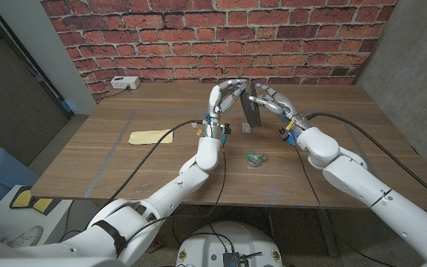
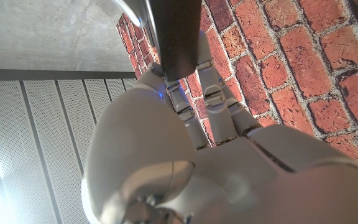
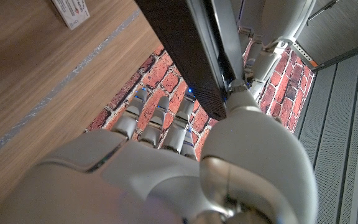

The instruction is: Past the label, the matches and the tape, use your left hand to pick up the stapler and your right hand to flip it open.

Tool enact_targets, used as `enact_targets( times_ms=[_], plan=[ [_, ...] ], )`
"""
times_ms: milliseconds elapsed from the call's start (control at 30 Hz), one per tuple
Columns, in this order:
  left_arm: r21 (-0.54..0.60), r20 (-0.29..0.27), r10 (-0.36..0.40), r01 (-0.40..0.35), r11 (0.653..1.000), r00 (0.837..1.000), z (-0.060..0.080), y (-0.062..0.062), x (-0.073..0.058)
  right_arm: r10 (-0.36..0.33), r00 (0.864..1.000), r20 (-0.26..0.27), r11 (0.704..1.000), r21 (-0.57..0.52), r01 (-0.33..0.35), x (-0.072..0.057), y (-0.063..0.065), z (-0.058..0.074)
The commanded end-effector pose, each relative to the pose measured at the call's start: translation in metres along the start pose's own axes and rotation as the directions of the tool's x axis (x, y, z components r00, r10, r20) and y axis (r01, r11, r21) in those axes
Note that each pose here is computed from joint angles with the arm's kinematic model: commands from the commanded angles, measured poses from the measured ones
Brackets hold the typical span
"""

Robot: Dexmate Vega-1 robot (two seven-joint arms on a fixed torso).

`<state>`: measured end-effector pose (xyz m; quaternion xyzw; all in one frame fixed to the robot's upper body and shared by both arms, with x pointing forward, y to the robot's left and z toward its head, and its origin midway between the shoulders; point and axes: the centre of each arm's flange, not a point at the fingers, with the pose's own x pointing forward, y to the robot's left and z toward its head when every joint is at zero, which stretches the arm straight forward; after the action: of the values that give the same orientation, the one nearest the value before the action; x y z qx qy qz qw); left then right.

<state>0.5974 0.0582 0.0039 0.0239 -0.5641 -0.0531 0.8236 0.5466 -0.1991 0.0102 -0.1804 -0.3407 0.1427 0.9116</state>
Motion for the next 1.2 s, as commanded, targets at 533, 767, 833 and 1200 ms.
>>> enact_targets(
  times_ms=[533, 767, 833, 1200],
  plan=[
    [0.029, 0.001, 0.002, -0.002, 1.000, 1.000, -0.0064, -0.0031, -0.0027, 0.037, 0.999, 0.000, 0.999, 0.011, -0.037, 0.0044, 0.0019, 0.0016],
    [0.033, -0.003, -0.001, 0.001, 0.999, 1.000, -0.0069, -0.0033, -0.0041, 0.016, 1.000, 0.021, 1.000, 0.020, -0.017, 0.0042, 0.0019, 0.0016],
    [0.041, -0.003, -0.009, 0.009, 0.999, 1.000, -0.0058, -0.0035, -0.0034, 0.020, 1.000, 0.023, 0.999, 0.028, -0.021, 0.0039, 0.0018, 0.0008],
    [0.041, -0.013, -0.016, 0.017, 0.999, 1.000, -0.0051, -0.0056, -0.0033, 0.015, 0.999, 0.033, 0.998, 0.055, -0.017, 0.0003, 0.0011, -0.0022]
  ],
)
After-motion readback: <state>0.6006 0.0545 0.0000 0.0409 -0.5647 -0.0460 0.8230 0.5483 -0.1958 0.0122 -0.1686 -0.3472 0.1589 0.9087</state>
